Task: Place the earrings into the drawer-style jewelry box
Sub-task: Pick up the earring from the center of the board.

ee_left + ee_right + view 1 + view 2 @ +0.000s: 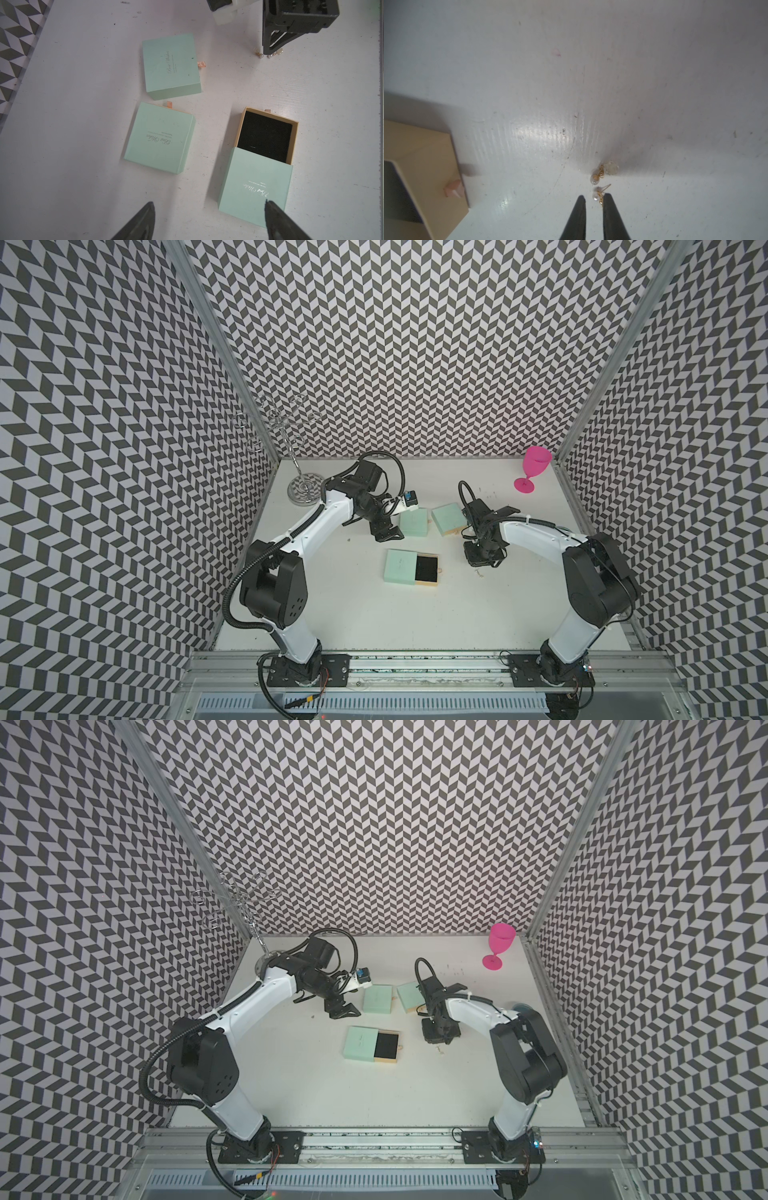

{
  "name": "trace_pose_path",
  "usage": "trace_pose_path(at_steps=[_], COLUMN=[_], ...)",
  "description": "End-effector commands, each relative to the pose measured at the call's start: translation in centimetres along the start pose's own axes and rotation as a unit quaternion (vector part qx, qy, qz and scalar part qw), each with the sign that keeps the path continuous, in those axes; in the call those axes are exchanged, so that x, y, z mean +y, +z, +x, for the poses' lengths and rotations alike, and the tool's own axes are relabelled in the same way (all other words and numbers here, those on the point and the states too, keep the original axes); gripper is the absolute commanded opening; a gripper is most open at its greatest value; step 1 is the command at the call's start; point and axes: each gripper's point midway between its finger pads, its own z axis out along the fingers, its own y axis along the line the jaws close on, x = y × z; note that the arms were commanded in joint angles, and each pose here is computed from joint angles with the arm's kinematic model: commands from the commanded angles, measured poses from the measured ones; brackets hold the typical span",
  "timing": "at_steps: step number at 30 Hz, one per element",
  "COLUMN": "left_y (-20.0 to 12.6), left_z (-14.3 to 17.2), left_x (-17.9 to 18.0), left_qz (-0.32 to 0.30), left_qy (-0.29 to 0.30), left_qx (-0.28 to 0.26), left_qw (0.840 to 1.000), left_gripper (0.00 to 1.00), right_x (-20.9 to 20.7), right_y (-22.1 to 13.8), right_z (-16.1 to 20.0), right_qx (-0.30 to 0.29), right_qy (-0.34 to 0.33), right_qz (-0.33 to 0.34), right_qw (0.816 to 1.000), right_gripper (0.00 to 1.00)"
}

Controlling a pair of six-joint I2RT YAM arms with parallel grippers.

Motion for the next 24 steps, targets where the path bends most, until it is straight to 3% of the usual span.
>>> trace_pose_path(at_steps=[1,24], left_y=[-1.0,-0.9], left_z=[-0.7,-0.7], left_x=[-0.6,-0.3], left_qz=[0.004,0.0], left_qy=[-0.004,-0.006], left_qx=[-0.021,-0.025], left_qw=[1.0,1.0], left_gripper=[0.84,0.84], right_x=[-0.5,0.1], right_y=[0.3,1.7], right_z=[-0.2,-1.1], right_qx=[0.0,0.011], right_qy=[-0.004,-0.013], right_qz=[0.014,0.007], right_qw=[1.0,1.0], right_gripper=[0.17,0.17])
